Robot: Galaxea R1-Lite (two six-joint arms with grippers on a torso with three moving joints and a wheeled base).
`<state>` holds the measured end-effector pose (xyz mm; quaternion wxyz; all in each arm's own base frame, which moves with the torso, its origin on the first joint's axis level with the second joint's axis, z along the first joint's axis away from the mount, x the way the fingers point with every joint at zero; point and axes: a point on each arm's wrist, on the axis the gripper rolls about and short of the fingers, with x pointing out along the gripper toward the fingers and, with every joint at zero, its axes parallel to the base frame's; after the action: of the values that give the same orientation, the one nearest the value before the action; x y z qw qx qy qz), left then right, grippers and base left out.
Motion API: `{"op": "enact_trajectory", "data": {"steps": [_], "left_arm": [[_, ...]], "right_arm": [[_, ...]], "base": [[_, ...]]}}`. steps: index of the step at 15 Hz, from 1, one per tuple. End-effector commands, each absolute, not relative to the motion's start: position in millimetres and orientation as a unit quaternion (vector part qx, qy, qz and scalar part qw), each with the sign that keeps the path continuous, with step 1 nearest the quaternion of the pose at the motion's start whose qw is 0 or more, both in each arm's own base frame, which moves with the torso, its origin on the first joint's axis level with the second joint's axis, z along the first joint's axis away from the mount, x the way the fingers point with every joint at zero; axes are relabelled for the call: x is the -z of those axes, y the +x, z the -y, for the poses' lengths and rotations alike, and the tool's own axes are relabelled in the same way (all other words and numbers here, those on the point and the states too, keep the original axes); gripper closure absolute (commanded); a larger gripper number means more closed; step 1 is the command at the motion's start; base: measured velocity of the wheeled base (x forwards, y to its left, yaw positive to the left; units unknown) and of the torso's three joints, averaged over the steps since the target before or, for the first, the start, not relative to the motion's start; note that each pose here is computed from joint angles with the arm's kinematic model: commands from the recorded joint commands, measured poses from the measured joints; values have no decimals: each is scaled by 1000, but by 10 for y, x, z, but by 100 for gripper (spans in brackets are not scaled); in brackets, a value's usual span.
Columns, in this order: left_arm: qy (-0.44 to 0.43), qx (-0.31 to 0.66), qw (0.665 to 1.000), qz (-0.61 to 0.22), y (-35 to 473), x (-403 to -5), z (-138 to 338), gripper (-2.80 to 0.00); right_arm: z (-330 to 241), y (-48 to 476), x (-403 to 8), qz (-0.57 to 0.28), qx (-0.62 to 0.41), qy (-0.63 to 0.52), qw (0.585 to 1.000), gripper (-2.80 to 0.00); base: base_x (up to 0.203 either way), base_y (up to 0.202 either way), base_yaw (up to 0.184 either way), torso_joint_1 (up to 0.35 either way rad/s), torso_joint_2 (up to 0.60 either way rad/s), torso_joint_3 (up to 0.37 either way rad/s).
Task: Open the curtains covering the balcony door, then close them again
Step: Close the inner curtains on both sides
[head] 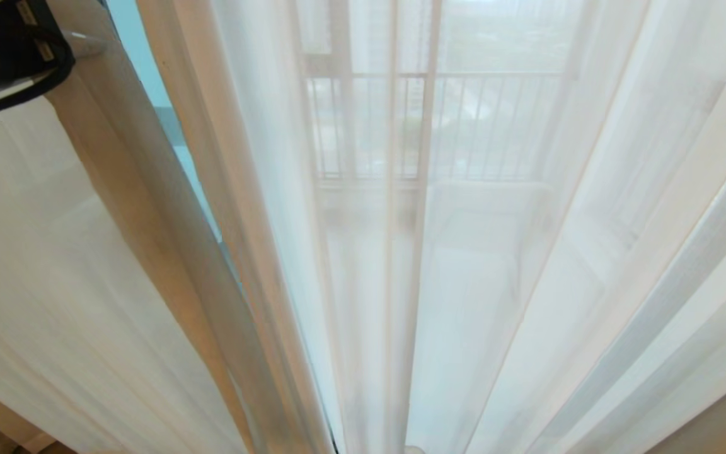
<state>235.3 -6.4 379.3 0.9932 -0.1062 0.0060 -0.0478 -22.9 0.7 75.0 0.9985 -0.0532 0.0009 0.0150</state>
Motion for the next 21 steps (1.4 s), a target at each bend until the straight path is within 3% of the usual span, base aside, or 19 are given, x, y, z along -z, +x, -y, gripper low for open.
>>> {"op": "enact_trajectory", "data": {"steps": [1, 11, 21], "left_arm": [[-107, 46, 993, -6, 2355, -3793, 60, 0], [-105, 55, 992, 53, 2264, -3908, 67, 0], [-119, 182, 969, 121, 2123, -4214, 598, 0]], "right_arm": [[-7, -228, -750, -1, -15, -54, 998, 0], [-7, -228, -750, -1, -15, -54, 998, 0], [-7, -228, -750, -1, -15, -54, 998, 0]], "base": [[0, 0, 0, 0, 0, 0], [0, 0, 0, 0, 0, 0], [0, 0, 0, 0, 0, 0]]}}
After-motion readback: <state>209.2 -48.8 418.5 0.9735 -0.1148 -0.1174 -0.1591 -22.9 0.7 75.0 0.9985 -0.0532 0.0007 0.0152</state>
